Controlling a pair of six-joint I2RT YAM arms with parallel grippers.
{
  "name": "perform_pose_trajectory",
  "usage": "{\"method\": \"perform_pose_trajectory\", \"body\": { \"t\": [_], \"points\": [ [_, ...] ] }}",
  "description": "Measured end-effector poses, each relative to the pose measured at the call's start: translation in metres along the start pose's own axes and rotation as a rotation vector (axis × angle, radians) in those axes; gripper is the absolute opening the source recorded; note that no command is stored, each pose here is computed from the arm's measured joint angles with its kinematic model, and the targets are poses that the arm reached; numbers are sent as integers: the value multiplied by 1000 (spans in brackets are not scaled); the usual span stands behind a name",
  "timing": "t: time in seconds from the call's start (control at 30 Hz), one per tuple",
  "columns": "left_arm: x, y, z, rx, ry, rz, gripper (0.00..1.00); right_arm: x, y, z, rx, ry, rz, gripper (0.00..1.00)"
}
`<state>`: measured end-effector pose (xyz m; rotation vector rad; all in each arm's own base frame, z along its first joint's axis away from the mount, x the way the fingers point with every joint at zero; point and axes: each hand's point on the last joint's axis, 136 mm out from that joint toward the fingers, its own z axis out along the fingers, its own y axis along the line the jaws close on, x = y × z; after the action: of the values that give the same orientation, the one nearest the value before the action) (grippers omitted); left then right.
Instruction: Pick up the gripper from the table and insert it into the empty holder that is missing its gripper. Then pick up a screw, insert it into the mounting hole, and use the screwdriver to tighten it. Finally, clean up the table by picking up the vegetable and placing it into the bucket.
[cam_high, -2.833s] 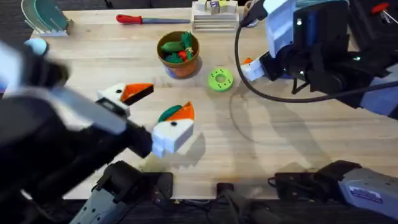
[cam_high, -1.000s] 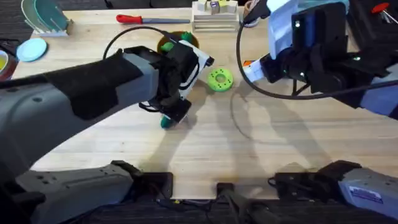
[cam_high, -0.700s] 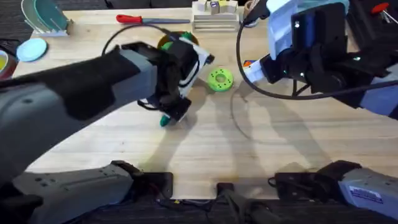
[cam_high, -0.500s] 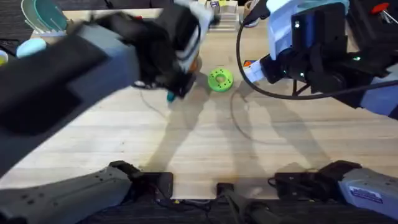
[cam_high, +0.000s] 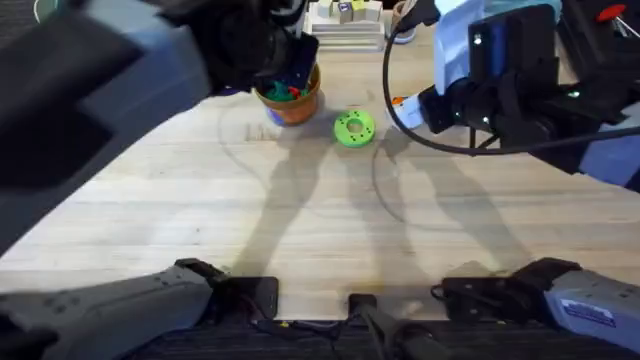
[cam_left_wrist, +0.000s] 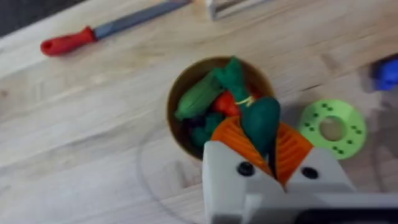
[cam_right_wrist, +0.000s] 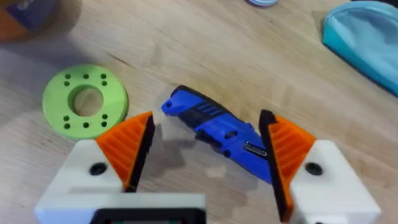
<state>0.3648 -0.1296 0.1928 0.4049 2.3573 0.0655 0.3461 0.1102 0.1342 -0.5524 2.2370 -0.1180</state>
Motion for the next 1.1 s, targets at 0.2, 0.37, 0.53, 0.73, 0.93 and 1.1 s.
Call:
{"method": "perform_pose_trajectory", "body": {
  "t": [0.2,0.37,0.53,0.73,0.93,1.1],
  "points": [
    [24,21,40,-118,112,-116,30,-7,7,-9,-39,-30,75,991],
    [25,40,42,-178,101,-268,244,-27,21,-32,-133,-124,98,991],
    [24,50,42,-207,88,-350,960,-40,22,-50,-167,-187,117,991],
    [18,50,41,-205,61,-369,993,-46,32,-60,-238,-220,126,992],
    [-3,57,6,-193,-11,-375,993,-40,47,-69,-344,-186,216,992],
    [-16,64,-59,-155,-78,-318,993,-21,56,-84,-407,-107,279,991]
  ]
}}
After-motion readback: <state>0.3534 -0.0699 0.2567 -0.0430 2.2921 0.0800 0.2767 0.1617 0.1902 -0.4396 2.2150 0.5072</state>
